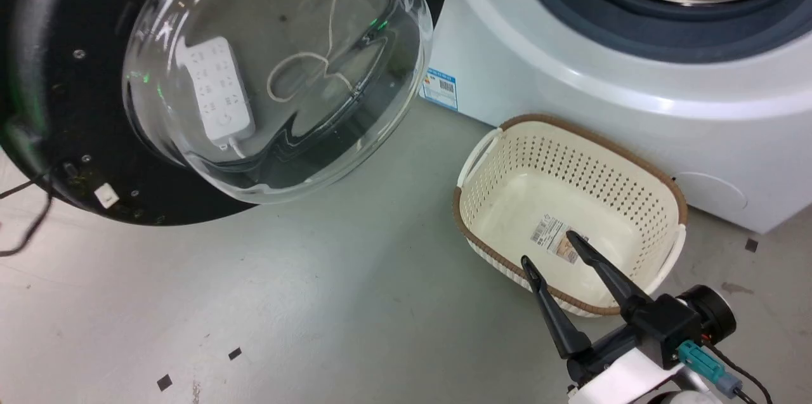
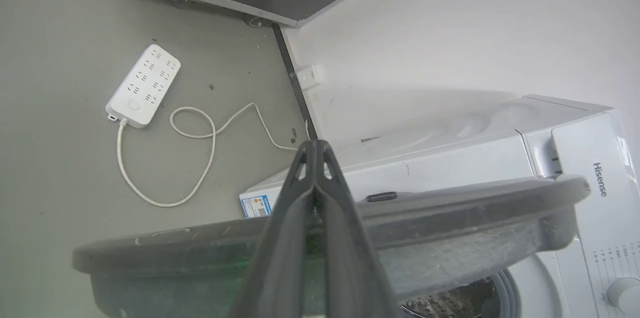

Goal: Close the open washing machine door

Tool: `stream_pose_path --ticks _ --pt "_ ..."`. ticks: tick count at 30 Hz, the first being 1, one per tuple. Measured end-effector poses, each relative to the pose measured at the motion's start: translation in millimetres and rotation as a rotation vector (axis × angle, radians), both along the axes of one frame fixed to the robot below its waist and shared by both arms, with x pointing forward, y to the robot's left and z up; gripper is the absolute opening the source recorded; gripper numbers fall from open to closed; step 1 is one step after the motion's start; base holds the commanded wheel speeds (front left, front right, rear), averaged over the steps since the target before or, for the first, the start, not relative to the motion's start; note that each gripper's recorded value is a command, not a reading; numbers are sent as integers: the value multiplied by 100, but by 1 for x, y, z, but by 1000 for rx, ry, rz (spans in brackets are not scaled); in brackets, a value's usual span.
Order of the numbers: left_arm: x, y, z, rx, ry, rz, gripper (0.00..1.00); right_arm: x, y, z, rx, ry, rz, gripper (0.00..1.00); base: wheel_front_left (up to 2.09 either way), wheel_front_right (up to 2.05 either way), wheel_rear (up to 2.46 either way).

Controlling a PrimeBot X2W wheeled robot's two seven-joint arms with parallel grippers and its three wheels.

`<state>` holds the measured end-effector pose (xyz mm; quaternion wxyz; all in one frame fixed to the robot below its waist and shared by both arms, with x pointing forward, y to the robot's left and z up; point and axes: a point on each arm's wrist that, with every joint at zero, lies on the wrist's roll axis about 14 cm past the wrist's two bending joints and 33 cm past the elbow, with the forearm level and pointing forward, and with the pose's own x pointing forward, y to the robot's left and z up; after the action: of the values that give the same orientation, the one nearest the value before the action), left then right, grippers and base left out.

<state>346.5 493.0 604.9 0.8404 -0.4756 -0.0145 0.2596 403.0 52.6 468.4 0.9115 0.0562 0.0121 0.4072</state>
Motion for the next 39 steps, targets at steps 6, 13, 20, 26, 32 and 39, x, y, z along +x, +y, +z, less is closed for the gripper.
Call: stream_pose_path --ticks 6,13,20,26,32,39 --pt "14 -22 -1 -79 -26 -174 0 1 -5 -5 -1 11 -10 100 0 0 0" --pt "6 -72 -19 -179 4 -406 0 -1 -11 4 0 -9 -34 100 0 0 0" --pt "-9 -133 -11 -253 -73 -615 0 -7 -13 22 13 -47 -64 100 0 0 0" --pt "-24 -184 -13 -305 -137 -726 0 -14 -27 35 23 -66 -133 100 0 0 0" --pt "-39 -245 -28 -421 -197 -840 0 -26 -50 40 14 -77 -208 100 0 0 0" --pt "-31 -303 -39 -526 -218 -955 0 -27 -86 47 -4 -107 -317 100 0 0 0"
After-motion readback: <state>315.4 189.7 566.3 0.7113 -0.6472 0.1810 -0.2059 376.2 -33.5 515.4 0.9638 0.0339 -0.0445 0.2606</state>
